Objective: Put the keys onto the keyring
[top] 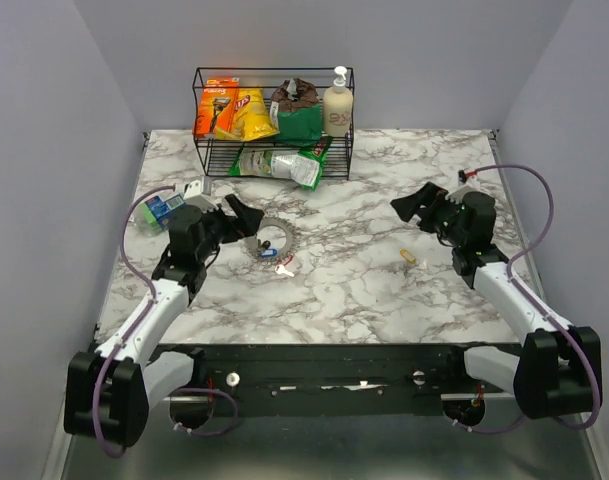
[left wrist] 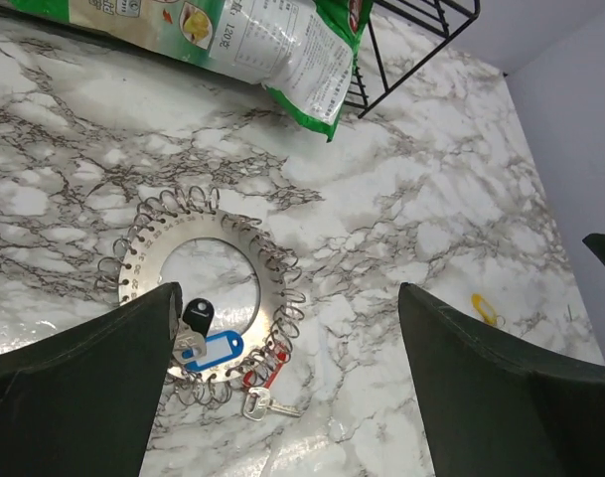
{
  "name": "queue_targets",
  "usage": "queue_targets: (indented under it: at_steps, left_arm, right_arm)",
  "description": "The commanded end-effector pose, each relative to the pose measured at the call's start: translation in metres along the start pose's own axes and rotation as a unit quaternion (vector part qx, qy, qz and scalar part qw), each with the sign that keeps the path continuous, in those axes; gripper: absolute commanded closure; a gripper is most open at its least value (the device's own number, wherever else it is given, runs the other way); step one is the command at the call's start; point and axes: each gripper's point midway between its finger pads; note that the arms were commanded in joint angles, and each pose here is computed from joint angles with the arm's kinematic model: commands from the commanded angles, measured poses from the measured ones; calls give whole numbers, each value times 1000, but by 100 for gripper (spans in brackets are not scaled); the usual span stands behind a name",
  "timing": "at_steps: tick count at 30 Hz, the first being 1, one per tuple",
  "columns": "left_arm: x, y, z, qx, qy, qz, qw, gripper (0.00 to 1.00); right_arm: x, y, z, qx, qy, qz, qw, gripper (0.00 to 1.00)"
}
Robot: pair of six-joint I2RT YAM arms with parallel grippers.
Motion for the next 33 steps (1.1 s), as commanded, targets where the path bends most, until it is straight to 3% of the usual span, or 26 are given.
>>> queue_targets:
  at_steps: [1,9,12,18,22,26,31,33]
  left_arm:
    - [15,-1,-18,37,15,47,998,1]
    - [64,49,-30,84,-45,217,972,1]
    - [72,66,-22,115,-84,254,957,1]
    - [81,96,-17,120,-90,318,936,3]
    - [77,99,-8,113,-114,316,935,3]
    - [71,82,20,90,-192,288,934,3]
    - [50,67,62,36,-268,287,919,2]
    - [44,67,68,19,-271,281,920,1]
  right_arm:
    - [9,25,26,-52,-5,42,998,0]
    - [17,94,53,-69,-29,128,989,0]
    - [19,112,53,-72,-32,154,985,0]
    - [19,129,53,-87,-39,186,978,0]
    - [23,138,54,-106,-44,203,972,0]
    - [36,150,64,-126,-40,234,963,0]
    - [69,161,106,-161,-70,253,951,0]
    - [76,186,105,-169,-60,295,938,0]
Point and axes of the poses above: each gripper's point midway between its finger pads, its own x axis out along the fingers, its own z axis along the line the jaws close on, y = z × x, and after that the axes turned 5 degrees about x, right-handed
